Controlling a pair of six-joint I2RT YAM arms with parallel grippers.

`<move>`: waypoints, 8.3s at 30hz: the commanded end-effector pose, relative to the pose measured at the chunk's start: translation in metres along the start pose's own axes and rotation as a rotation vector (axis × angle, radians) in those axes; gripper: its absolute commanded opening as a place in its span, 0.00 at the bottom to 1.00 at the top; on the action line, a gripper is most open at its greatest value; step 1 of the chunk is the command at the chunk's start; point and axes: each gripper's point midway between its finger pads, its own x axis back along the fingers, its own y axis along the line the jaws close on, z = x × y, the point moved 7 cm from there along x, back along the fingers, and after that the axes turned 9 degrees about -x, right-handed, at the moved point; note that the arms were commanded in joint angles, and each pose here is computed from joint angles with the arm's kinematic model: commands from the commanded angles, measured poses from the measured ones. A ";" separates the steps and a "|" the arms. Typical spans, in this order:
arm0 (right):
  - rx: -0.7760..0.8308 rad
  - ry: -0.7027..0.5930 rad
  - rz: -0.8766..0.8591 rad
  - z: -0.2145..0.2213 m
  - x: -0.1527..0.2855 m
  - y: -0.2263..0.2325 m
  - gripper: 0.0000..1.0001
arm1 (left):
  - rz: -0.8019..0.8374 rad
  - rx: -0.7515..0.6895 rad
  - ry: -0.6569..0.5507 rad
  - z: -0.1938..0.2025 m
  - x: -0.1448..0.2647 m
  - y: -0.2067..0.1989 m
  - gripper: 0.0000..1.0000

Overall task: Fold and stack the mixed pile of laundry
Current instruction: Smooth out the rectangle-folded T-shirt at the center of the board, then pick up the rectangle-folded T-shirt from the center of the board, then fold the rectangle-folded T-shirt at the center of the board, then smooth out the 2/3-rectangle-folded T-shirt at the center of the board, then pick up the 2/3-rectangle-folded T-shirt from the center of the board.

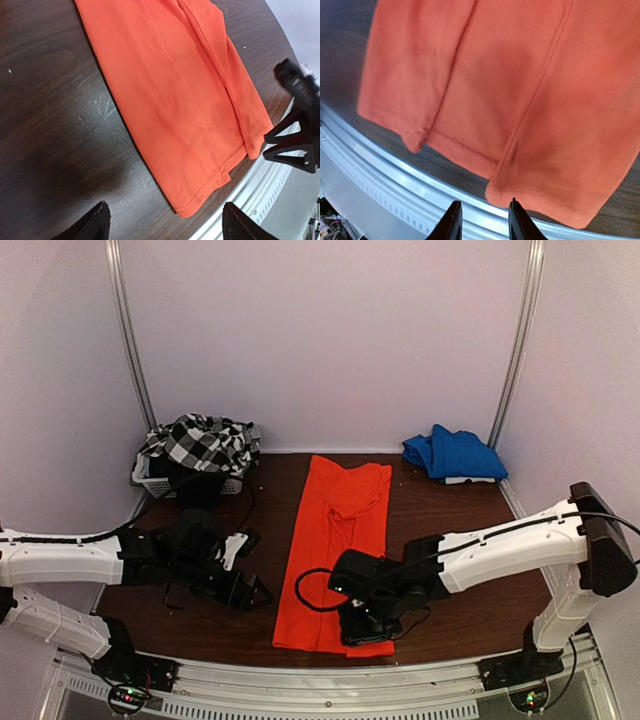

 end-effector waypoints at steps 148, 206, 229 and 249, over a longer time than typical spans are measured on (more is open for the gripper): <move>-0.275 -0.310 -0.499 -0.289 0.063 -0.136 0.00 | 0.071 0.065 -0.016 -0.210 -0.117 0.105 0.00; -0.245 -0.281 -0.612 -0.347 0.020 -0.091 0.18 | 0.074 0.054 -0.086 -0.246 -0.162 0.134 0.21; -0.329 -0.133 -0.470 -0.195 0.038 -0.163 0.43 | 0.241 0.144 0.024 -0.103 -0.098 0.084 0.48; -0.417 -0.104 -0.519 -0.170 -0.007 -0.165 0.24 | 0.255 0.218 0.059 -0.070 -0.132 0.077 0.22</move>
